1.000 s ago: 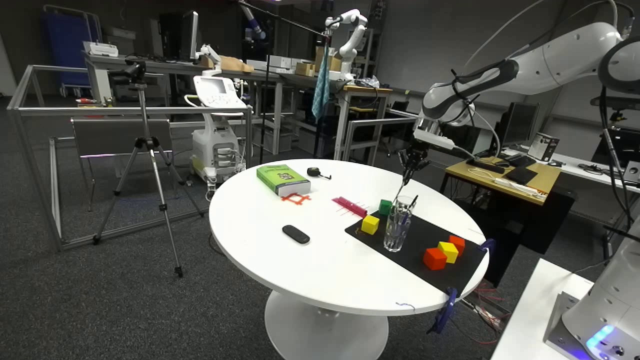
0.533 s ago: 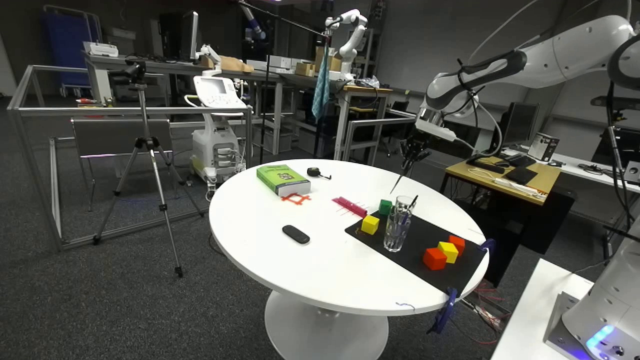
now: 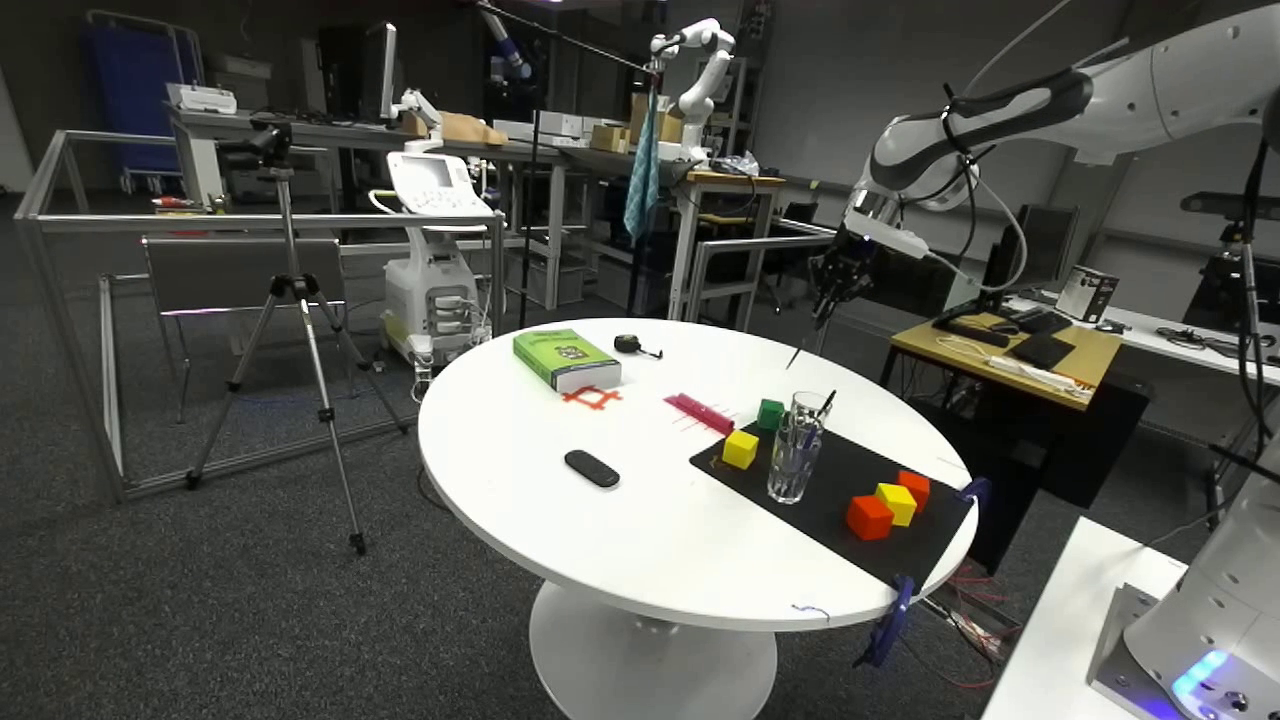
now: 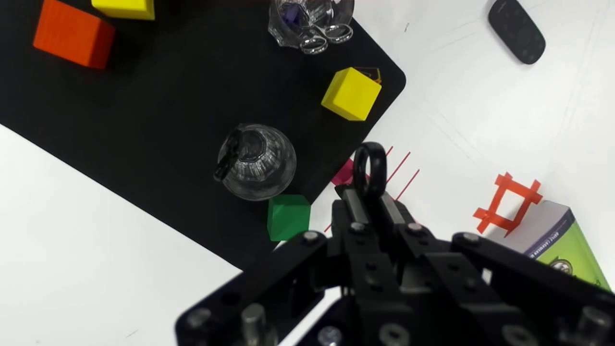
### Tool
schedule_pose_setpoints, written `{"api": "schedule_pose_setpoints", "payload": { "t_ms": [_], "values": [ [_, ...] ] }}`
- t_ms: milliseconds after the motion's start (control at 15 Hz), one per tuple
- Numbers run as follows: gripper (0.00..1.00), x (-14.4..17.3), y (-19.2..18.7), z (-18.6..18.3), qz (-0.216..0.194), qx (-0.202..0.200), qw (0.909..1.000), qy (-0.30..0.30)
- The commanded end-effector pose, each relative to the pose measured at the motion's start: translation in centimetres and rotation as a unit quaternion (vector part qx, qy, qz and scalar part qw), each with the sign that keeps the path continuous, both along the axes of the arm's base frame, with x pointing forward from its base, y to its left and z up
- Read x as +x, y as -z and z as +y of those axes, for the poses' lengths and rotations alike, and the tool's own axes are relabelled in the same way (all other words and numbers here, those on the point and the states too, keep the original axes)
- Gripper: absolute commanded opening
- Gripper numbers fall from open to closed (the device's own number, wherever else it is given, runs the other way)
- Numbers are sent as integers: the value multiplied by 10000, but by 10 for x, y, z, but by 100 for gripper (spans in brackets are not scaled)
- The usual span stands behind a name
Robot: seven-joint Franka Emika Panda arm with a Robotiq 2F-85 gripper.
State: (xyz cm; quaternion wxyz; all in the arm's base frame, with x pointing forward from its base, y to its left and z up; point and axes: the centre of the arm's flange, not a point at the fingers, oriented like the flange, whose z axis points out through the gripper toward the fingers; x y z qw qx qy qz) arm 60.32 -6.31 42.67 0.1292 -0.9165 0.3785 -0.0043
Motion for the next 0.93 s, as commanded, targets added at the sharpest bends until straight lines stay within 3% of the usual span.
{"api": "schedule_pose_setpoints", "payload": {
  "t_ms": [0, 467, 867],
  "values": [
    [2, -16, -5, 6, 242, 80, 9996, 129],
    [2, -20, 28, 2, 697, 32, 9973, 241],
    [2, -17, 45, -6, 741, -70, 9968, 284]
  ]
}}
